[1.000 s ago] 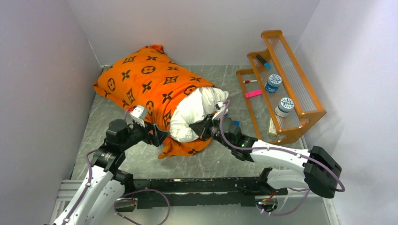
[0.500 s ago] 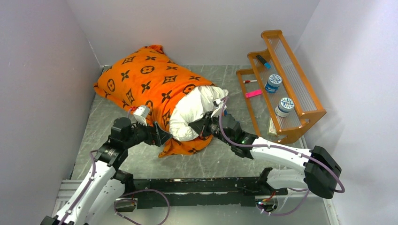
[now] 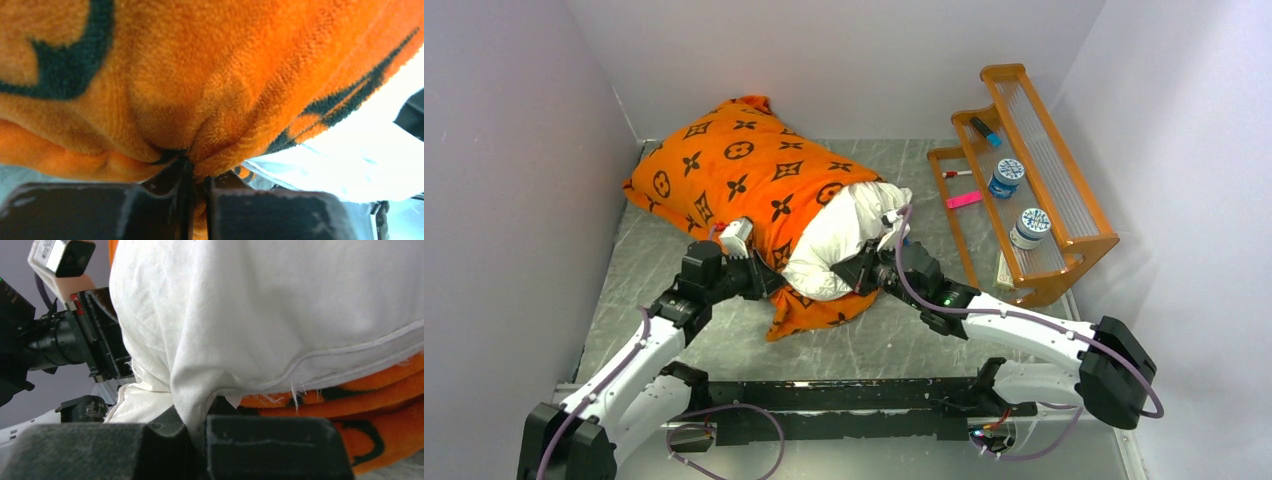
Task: Remove the pillowcase from the pillow
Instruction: Remove the pillow from the pillowcase.
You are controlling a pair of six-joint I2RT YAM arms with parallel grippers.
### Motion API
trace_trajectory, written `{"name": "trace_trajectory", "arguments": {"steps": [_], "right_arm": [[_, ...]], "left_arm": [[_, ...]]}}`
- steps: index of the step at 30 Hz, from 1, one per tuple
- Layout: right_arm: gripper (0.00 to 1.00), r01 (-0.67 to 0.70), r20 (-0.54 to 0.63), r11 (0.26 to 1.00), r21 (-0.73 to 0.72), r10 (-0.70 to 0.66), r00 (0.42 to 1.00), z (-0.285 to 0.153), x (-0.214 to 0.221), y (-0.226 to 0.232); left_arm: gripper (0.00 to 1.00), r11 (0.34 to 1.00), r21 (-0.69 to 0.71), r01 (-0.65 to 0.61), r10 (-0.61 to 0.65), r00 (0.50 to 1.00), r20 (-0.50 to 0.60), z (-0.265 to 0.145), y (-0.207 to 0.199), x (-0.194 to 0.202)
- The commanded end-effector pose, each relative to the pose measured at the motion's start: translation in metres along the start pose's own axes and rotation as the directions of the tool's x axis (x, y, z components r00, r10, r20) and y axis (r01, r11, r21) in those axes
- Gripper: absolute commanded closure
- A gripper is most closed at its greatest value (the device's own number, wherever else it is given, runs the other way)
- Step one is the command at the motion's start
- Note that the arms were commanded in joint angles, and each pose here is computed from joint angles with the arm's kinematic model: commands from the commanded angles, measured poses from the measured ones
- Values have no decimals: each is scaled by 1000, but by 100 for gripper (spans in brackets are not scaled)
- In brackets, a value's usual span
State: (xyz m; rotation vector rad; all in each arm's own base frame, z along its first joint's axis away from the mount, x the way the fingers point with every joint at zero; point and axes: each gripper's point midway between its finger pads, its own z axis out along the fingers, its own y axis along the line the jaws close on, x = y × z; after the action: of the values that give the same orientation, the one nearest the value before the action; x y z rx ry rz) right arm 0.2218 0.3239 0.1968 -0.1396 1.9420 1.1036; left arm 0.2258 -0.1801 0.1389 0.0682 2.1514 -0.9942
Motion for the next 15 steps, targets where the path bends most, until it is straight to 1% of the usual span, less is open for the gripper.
{"name": "trace_trajectory", "arguments": {"steps": [1, 4, 5, 9, 12, 15], "right_arm": [[100, 5, 178, 978, -208, 33, 983, -28, -64, 65], [100, 23, 171, 981, -191, 10, 985, -36, -67, 66], [100, 25, 170, 982, -187, 8, 985, -39, -69, 66], [100, 46, 166, 979, -198, -12, 986, -51, -76, 74], [100, 68, 170, 978, -198, -34, 985, -62, -82, 79], [100, 93, 188, 974, -208, -54, 981, -75, -91, 86]], "left_arm": [[95, 992, -124, 28, -14, 993, 114, 12, 22, -27], [95, 948, -296, 119, -65, 980, 187, 10, 55, -34], [95, 931, -332, 155, -84, 972, 218, 9, 64, -35], [95, 884, -377, 275, -142, 928, 343, 9, 86, -41], [95, 853, -414, 319, -142, 904, 404, 9, 98, -50], [95, 823, -446, 352, -114, 871, 477, 5, 105, -70]]}}
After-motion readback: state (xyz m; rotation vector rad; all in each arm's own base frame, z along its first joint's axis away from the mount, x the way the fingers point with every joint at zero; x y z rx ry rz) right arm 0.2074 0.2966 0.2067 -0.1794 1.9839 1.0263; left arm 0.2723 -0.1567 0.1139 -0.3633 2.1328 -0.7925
